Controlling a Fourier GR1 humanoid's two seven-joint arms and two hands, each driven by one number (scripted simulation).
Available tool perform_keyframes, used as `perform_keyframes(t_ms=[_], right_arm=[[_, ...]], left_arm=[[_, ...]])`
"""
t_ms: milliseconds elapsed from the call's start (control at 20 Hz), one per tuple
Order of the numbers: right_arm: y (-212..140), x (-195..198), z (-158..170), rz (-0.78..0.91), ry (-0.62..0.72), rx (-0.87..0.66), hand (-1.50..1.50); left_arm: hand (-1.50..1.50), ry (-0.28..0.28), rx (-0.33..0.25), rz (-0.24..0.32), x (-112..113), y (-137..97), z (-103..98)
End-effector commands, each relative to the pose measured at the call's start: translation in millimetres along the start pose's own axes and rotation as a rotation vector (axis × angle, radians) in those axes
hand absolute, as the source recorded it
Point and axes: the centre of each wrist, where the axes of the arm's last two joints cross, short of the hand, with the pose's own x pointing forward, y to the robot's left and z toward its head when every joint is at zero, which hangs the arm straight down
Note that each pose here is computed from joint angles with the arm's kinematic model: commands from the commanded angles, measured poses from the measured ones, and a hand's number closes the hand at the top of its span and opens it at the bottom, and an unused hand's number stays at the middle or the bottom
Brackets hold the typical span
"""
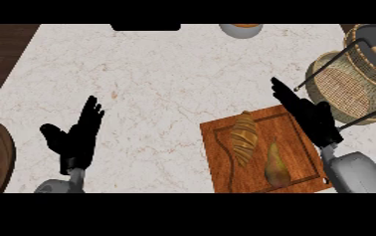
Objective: Pick the pear from the cutting board and place it in the tiered basket
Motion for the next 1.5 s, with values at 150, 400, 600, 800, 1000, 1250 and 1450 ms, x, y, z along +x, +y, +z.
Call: perform_keyframes(t_ms=[150,400,600,800,1000,1250,1450], right_arm=[[-53.1,7.5,-3.6,-0.441,-0.153,-0.093,1.5],[-81.3,-52.5,11.5,-0.685,0.113,-0.271,-1.5],[-60.9,-67.3,12.9,-1.007,-0.049,0.026,-1.5],[-139.3,-57.6,54.1,-0.869,-0.145,0.144,-1.5],[-184.8,-9.9,73.3,-0.521,-0.048,0.246,-1.5],[-207.4,85.4,70.0,-0.033,0.01,0.408,-1.5],[-190.1,151.3,58.9,0.285,0.026,0.482,-1.5]], left_arm=[[0.0,-0.268,-0.052,-0.14,45.6,-14.1,-10.9],[0.0,-0.353,-0.133,-0.202,57.0,-44.2,-10.7],[0.0,-0.345,-0.118,-0.209,62.1,-46.1,-10.3],[0.0,-0.348,-0.116,-0.197,67.7,-63.6,-1.6],[0.0,-0.354,-0.136,-0.217,66.8,-64.3,-2.1],[0.0,-0.358,-0.143,-0.226,72.4,-63.9,-3.9],[0.0,-0.353,-0.164,-0.22,68.1,-72.6,-4.0]])
